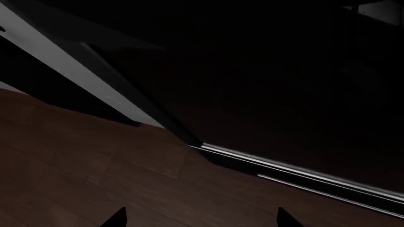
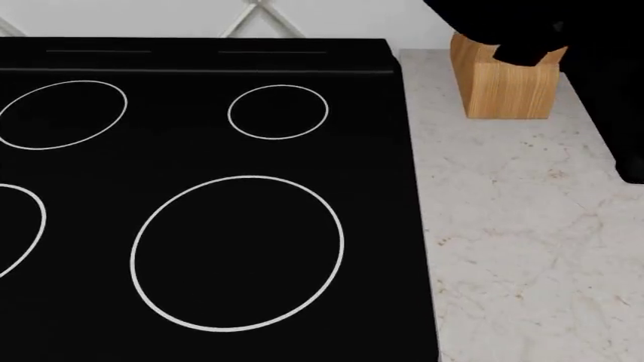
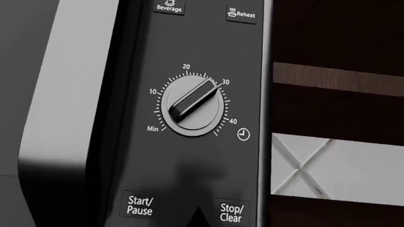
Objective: Press the stop button on the microwave
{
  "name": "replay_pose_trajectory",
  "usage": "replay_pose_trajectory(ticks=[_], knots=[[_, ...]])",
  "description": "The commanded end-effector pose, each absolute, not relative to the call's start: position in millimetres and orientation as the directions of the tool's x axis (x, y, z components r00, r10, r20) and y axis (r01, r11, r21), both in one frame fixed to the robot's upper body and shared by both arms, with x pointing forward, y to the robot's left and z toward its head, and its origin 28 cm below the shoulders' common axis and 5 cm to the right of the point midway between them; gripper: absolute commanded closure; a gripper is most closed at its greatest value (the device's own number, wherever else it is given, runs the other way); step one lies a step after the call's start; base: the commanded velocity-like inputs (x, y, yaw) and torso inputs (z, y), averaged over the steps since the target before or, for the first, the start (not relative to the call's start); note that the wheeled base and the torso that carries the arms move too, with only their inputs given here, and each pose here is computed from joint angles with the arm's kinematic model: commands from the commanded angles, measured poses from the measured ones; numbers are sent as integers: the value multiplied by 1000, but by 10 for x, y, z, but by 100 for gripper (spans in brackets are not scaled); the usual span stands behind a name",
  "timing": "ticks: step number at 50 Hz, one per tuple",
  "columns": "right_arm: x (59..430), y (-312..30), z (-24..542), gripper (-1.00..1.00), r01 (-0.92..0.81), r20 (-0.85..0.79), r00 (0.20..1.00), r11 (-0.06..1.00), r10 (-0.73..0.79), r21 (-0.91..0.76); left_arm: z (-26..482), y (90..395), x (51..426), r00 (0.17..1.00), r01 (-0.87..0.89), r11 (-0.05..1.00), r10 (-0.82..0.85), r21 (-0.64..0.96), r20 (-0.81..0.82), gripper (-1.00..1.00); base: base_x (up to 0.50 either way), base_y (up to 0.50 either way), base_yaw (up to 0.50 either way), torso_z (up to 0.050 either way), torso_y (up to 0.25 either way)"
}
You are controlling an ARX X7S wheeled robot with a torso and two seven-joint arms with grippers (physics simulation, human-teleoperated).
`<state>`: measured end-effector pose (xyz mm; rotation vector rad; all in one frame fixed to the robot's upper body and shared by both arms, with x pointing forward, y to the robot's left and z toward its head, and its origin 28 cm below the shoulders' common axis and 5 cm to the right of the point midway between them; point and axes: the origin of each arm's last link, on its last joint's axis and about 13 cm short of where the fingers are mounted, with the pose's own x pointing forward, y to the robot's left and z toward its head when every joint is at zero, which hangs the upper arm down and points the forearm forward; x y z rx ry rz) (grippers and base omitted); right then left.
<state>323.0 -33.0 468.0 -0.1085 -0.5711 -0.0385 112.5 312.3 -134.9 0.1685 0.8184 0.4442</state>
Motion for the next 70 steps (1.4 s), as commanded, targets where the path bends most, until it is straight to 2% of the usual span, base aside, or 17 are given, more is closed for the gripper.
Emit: replay_pose_trajectory(ticks=[1,47,70], knots=[[3199,-342,4576,100,78,512,859,992,-19,-95,-1349,3123,1125,598,-317,895,445,313,-667,-100,0,0,0,0,0],[3317,-422,4653,100,137,520,852,984,-58,-114,-1349,3123,1125,598,-317,895,445,313,-667,-100,0,0,0,0,0],[3654,-508,4650,100,175,493,864,978,-98,-113,-1349,3123,1125,598,-317,895,445,313,-667,-100,0,0,0,0,0]])
